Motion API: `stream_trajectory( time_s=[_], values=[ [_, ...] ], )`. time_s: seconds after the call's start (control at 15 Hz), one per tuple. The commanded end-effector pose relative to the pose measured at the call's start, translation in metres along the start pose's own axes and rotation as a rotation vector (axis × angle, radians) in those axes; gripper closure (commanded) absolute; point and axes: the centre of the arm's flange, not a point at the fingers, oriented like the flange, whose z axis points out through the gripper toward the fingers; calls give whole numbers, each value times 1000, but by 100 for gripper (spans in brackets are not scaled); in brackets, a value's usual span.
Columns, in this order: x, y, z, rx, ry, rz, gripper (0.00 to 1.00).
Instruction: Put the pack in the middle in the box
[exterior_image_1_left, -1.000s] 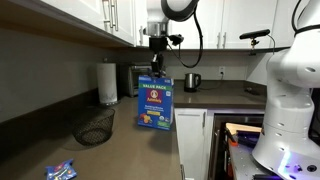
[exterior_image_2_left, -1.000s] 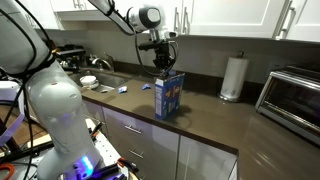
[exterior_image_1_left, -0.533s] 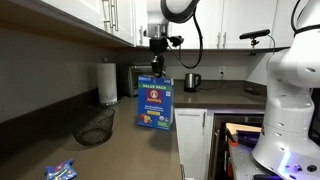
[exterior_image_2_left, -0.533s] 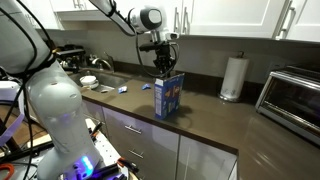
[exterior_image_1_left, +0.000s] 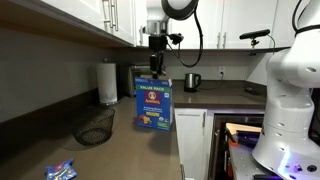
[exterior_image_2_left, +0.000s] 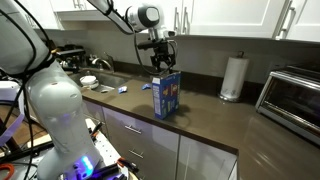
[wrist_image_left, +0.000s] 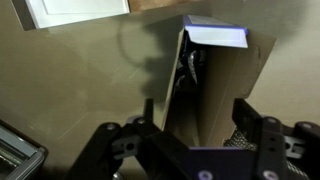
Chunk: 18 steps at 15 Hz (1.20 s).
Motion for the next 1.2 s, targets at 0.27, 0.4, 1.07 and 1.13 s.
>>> stream_trajectory(
  time_s=[0.27,0.4,1.07,1.13],
  values=[
    [-12,-13,-22,-56,30,-57,0],
    [-13,-18,-25,-40,39,-75,0],
    [-30,-129,-7,61,50,-411,0],
    [-31,-139,-7,73,51,-451,0]
  ],
)
